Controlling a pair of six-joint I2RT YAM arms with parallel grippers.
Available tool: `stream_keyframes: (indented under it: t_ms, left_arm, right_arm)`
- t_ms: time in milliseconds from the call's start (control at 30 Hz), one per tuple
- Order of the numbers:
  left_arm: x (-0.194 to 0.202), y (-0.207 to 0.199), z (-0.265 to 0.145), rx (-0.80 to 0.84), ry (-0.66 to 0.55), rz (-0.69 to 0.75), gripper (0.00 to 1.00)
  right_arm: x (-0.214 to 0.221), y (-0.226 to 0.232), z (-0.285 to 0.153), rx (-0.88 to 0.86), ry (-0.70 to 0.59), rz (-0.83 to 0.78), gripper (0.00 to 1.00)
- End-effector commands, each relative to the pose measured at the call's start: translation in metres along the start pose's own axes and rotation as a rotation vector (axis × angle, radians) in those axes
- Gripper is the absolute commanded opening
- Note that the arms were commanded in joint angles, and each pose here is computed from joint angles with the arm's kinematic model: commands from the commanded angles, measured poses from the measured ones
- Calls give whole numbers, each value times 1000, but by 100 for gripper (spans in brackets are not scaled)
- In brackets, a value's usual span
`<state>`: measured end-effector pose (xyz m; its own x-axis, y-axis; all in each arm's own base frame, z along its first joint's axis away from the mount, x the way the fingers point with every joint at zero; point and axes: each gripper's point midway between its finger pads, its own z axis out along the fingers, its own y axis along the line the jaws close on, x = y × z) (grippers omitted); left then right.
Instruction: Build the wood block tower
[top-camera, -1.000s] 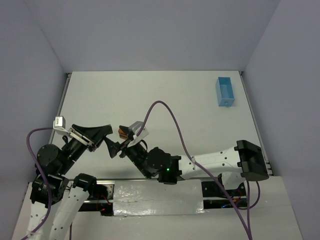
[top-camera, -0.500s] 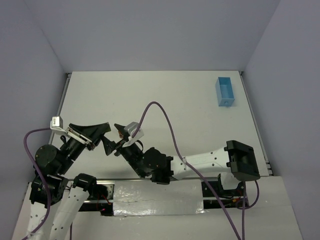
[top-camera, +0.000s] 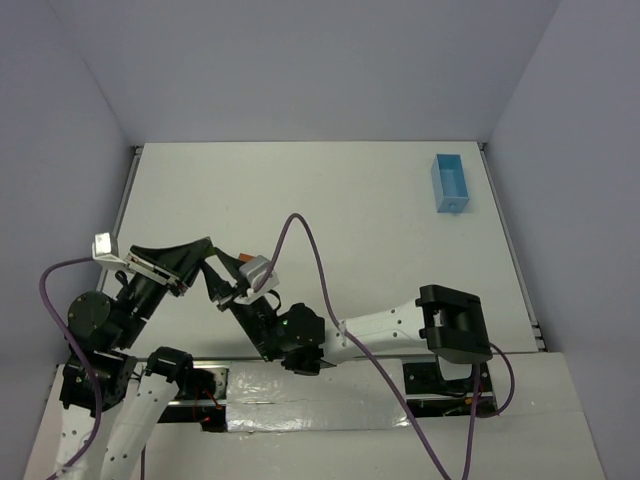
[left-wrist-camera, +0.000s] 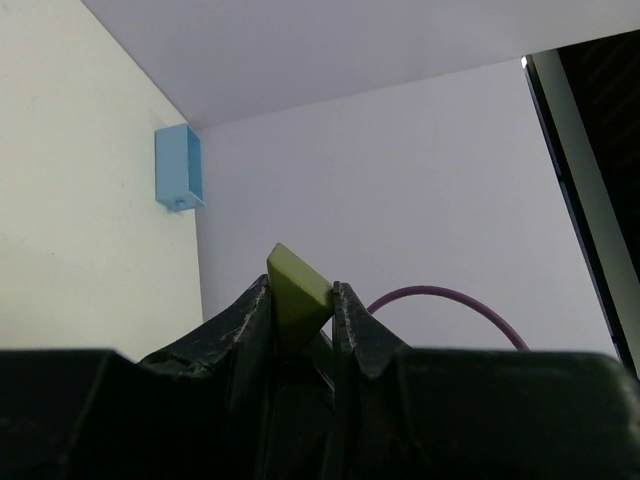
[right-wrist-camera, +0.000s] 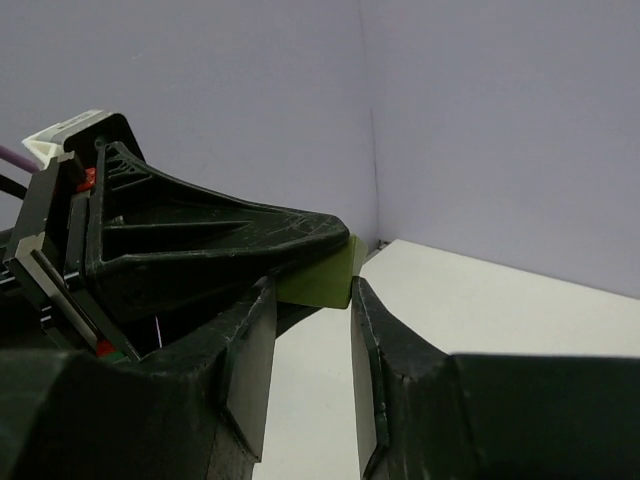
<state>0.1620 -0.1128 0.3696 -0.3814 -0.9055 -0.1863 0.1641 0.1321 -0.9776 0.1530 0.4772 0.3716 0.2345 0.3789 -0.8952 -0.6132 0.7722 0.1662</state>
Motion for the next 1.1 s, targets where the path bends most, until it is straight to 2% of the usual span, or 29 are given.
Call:
stream_keyframes:
  t_ms: [0, 267, 433, 500, 567, 700, 900, 1000, 1067]
  left_arm:
    - [33, -8, -16, 53, 187, -6, 10]
    - [36, -13, -19, 83, 202, 31, 14]
    - [36, -24, -24, 113, 206, 97, 36]
    - [37, -27, -25, 124, 215, 108, 40]
    - [40, -27, -25, 128, 231, 115, 43]
    - [44, -24, -23, 135, 256, 113, 45]
    - [45, -24, -24, 138, 263, 127, 45]
    - [45, -25, -25, 143, 261, 145, 50]
    - [44, -29, -27, 154, 257, 177, 59]
  right_arm:
    - [-18, -25, 6, 35, -79, -30, 1]
    - [-22, -25, -3, -57, -92, -57, 1]
    - [-23, -32, -13, -207, -89, -50, 1]
    - [-24, -36, -14, -236, -79, -41, 1]
    - [-30, -40, -16, -262, -85, -44, 1]
    - [-34, -27, -21, -380, -81, -74, 1]
    - [-35, -26, -26, -459, -57, -81, 1]
    - [-35, -31, -27, -450, -46, -83, 2]
    - [-32, -34, -30, -468, -32, -73, 2]
